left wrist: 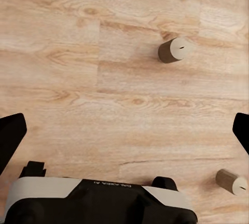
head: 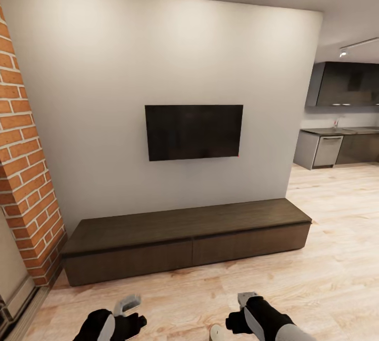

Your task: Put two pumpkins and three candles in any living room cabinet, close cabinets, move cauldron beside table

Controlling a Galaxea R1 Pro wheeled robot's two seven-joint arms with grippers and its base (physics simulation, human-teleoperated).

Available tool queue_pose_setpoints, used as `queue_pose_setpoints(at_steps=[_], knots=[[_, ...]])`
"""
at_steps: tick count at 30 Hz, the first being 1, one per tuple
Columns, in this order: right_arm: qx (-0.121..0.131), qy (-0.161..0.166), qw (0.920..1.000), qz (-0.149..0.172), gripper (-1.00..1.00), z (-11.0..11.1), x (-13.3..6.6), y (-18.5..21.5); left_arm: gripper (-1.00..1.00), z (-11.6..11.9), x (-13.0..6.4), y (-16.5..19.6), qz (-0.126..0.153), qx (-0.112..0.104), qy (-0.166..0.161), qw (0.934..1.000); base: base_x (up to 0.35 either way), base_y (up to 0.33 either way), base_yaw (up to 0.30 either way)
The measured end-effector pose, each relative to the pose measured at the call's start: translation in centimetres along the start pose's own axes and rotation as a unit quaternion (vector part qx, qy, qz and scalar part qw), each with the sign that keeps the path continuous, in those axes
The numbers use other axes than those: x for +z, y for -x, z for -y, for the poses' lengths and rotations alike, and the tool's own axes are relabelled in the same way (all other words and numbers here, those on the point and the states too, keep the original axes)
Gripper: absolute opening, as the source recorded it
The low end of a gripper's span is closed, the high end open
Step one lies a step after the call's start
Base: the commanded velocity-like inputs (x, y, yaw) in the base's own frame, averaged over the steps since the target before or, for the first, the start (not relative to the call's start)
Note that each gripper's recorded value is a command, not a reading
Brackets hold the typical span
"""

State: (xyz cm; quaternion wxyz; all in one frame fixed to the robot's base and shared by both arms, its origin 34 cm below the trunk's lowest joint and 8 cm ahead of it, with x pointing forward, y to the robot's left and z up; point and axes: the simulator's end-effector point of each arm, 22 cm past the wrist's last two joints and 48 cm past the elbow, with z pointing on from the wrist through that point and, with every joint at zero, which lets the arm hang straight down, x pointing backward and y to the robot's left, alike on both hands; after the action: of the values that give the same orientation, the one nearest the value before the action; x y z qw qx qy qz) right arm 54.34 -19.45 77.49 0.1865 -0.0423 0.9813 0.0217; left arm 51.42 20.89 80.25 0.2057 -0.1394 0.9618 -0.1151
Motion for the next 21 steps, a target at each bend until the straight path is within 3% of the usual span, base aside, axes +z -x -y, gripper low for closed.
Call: queue_pose_setpoints(at_steps=[4,11,15,21], knots=[[-0.005,0.012,0.9999,-0.001,1.0,-2.2,-0.4,0.9,1.0,1.1,-0.7,2.4,-0.002,0.005,0.005,1.0,0.0,0.0,0.0],[-0.009,0.022,0.9997,0.008,1.0,-4.0,-1.1,2.9,1.0,3.7,-2.1,5.7,-0.015,0.014,-0.01,0.9997,0.0,0.0,0.0],[-0.01,0.025,0.9994,0.021,1.0,-4.3,-1.7,4.7,1.0,7.1,-3.9,8.8,-0.003,0.023,-0.034,0.9991,0.0,0.0,0.0],[-0.009,0.024,0.9992,0.031,1.0,-4.3,-2.2,6.2,1.0,8.9,-5.9,11.0,0.007,0.035,-0.047,0.9983,0.0,0.0,0.0]])
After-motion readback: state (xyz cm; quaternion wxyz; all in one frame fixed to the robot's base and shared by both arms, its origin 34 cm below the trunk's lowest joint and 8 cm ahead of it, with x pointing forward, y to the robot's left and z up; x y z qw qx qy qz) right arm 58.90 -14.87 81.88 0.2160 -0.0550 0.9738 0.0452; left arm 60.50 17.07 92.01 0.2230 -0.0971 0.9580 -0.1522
